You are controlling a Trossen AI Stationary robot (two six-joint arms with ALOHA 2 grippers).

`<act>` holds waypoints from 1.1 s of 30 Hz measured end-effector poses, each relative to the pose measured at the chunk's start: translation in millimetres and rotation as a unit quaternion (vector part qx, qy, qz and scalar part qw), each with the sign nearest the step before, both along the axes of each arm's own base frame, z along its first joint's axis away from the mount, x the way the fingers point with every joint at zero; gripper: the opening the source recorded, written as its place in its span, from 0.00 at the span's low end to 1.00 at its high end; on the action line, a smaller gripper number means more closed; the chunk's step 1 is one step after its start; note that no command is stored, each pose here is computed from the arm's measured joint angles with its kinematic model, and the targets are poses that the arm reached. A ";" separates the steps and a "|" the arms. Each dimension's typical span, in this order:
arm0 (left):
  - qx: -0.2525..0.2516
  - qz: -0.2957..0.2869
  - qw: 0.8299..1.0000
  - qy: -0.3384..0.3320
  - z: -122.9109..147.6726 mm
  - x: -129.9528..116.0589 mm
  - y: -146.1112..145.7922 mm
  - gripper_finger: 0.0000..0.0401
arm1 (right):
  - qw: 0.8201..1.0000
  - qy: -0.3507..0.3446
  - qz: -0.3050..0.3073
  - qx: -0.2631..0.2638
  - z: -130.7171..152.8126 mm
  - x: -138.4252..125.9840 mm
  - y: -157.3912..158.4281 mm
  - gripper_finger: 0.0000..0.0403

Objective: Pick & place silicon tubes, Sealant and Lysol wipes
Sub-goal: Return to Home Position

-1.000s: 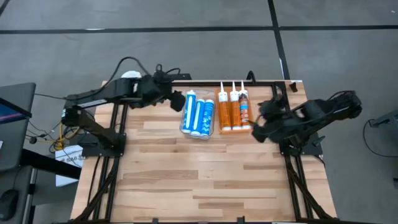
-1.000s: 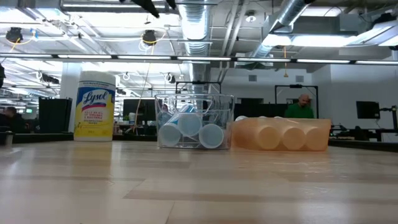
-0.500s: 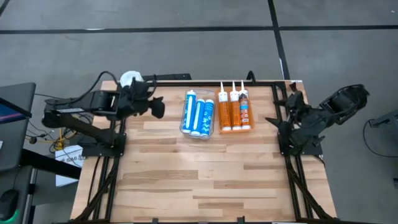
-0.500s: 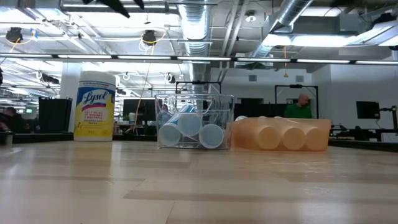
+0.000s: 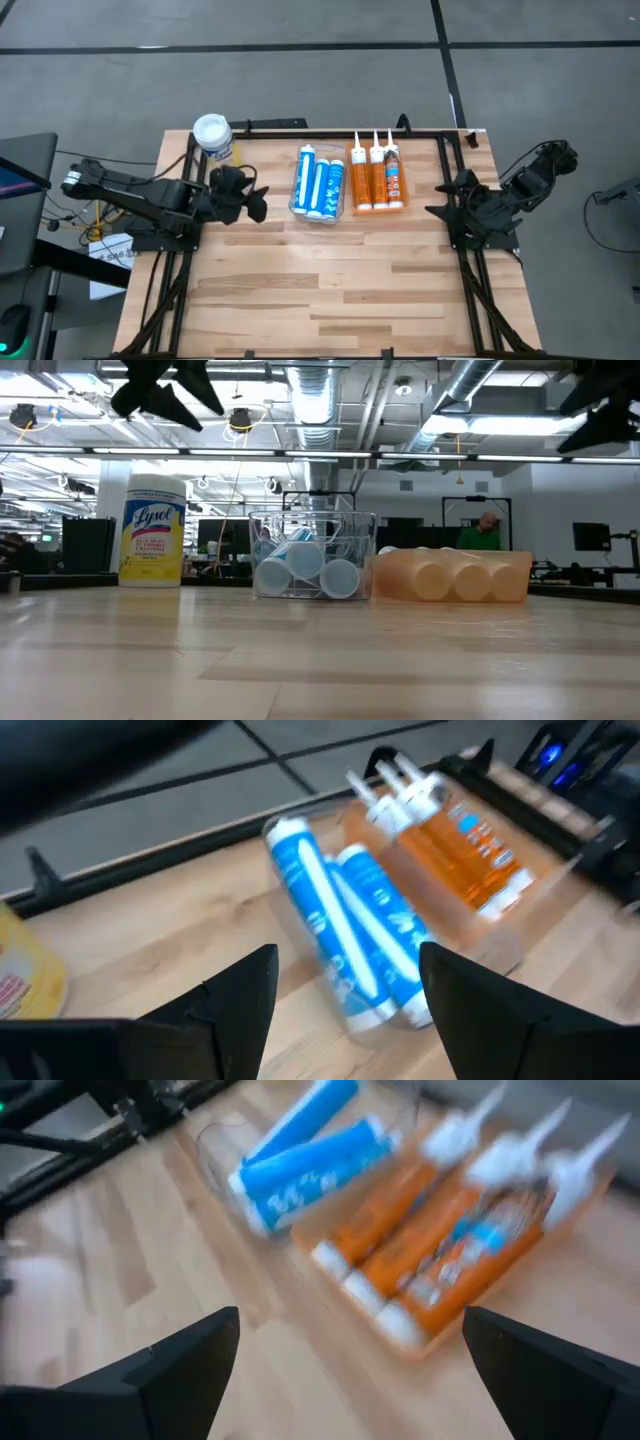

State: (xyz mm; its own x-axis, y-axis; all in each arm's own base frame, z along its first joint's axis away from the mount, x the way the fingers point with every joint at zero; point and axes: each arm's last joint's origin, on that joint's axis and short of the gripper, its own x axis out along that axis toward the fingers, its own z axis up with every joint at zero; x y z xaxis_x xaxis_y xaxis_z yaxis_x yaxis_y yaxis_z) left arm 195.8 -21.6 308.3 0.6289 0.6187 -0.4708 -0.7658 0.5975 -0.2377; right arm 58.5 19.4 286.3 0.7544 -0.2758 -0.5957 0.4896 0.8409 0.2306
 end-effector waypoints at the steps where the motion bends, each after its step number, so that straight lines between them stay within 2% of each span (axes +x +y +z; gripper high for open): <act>1: -0.001 0.000 1.000 0.009 -3.7 0.8 -0.4 0.59 | 1.000 -0.002 -0.009 0.022 -2.5 -1.6 -0.8 0.94; 4: -0.017 -0.018 0.999 0.030 -9.3 2.8 -2.2 0.59 | 0.999 -0.011 -0.014 0.035 -6.5 -3.9 -2.4 0.94; 6: -0.055 -0.015 0.998 0.013 -10.7 4.7 -3.6 0.59 | 0.999 -0.014 0.021 0.021 -4.7 -3.8 -1.4 0.94; 7: -0.058 -0.013 0.998 0.012 -11.3 5.7 -4.0 0.59 | 0.999 -0.017 0.048 0.012 -3.0 -3.1 0.1 0.94; 12: 0.018 -0.050 0.998 0.036 -12.0 8.4 -8.2 0.59 | 0.988 -0.068 0.135 -0.009 6.7 -9.1 -1.2 0.94; 17: 0.053 -0.111 0.991 -0.050 -21.8 -2.5 -11.5 0.59 | 0.974 -0.135 0.183 0.006 12.7 -26.6 -13.4 0.94; 22: 0.047 -0.202 0.967 -0.147 -41.0 -25.6 -9.6 0.59 | 0.950 -0.206 0.236 0.003 15.6 -34.9 -19.5 0.94; 26: 0.052 -0.211 0.957 -0.191 -57.3 -40.7 -5.8 0.59 | 0.933 -0.236 0.271 0.015 2.9 -33.9 -16.2 0.94; 29: 0.060 -0.213 0.955 -0.199 -70.0 -45.4 -4.4 0.59 | 0.924 -0.250 0.287 0.031 -10.9 -31.9 -12.4 0.94; 33: 0.057 -0.219 0.953 -0.201 -84.5 -49.3 -3.6 0.59 | 0.924 -0.246 0.293 0.029 -22.3 -27.9 -7.3 0.94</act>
